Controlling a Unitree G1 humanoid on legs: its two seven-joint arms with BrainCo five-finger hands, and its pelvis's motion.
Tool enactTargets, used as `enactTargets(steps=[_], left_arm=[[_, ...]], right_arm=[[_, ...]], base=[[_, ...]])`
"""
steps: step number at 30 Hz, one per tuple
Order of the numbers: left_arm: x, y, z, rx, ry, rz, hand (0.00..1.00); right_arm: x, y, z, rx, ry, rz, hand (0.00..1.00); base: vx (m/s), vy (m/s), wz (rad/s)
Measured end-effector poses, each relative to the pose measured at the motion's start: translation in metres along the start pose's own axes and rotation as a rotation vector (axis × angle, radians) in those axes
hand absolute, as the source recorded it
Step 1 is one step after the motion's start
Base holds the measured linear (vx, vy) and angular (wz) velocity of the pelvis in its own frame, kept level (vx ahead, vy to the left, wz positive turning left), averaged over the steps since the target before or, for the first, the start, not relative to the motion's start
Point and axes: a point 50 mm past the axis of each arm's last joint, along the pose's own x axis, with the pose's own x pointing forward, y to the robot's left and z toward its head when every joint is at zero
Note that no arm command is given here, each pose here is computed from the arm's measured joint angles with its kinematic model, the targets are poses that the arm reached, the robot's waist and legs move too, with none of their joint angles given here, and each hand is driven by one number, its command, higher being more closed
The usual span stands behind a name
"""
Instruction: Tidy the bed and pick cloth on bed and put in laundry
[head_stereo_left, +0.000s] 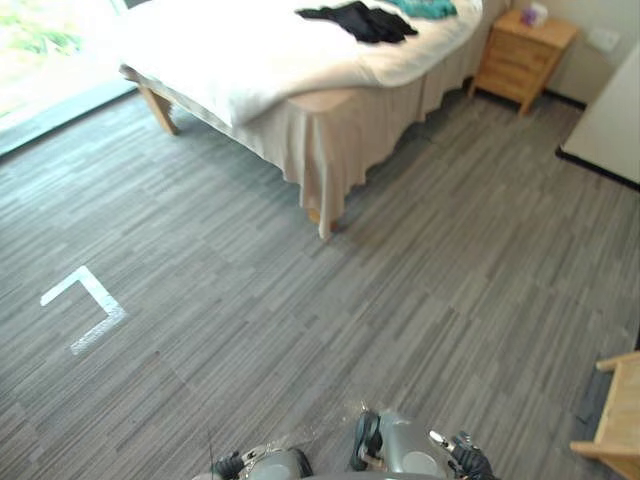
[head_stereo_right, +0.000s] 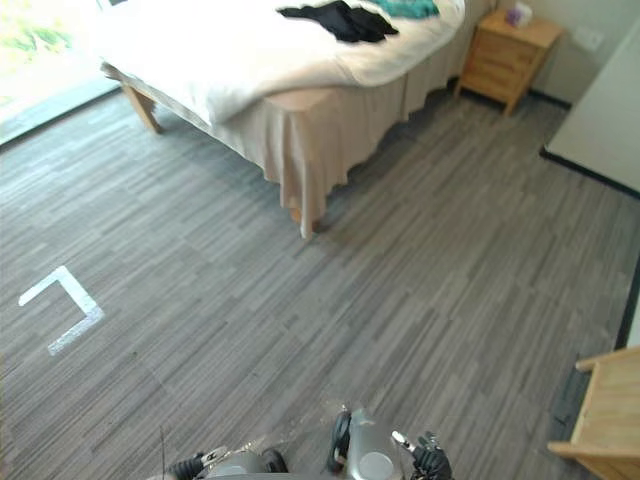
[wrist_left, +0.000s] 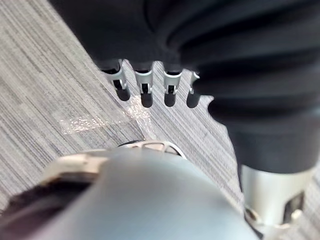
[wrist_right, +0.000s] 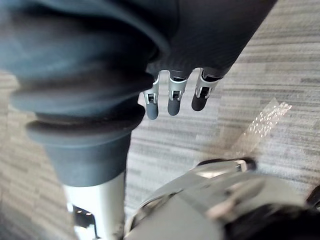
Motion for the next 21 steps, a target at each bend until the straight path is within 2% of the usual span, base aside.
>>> enactTargets(steps=[3, 7, 9, 13, 16, 21], left_arm=[[0.000, -0.015, -0.004, -0.049, -0.019, -0.039, 0.00], [0.001, -0.037, 0.002, -0.151, -0.093, -0.084, 0.00], [0.000, -0.032, 0.010, -0.163, -0.145, -0.071, 0.00], [-0.004, -0.035, 0.036, -0.189, -0.305, -0.100, 0.00], [-0.005, -0.040, 0.040, -0.208, -0.337, -0.111, 0.00], [-0.003, -0.025, 0.032, -0.189, -0.267, -0.063, 0.00]], right_arm=[[-0.007, -0.015, -0.014, -0.045, 0.044, -0.041, 0.00], [-0.003, -0.024, 0.000, -0.118, 0.001, -0.045, 0.00], [0.003, -0.017, 0.012, -0.148, -0.029, -0.021, 0.00], [0.006, 0.000, 0.042, -0.164, -0.183, 0.075, 0.00], [0.005, 0.014, 0.057, -0.185, -0.265, 0.144, 0.00], [0.009, 0.028, 0.034, -0.186, -0.156, 0.164, 0.00]], base=[[0.59, -0.389, 0.04], [0.65, -0.335, -0.34], [0.59, -0.162, -0.14], [0.63, -0.103, -0.14], [0.73, -0.009, -0.03], [0.93, 0.172, 0.18]])
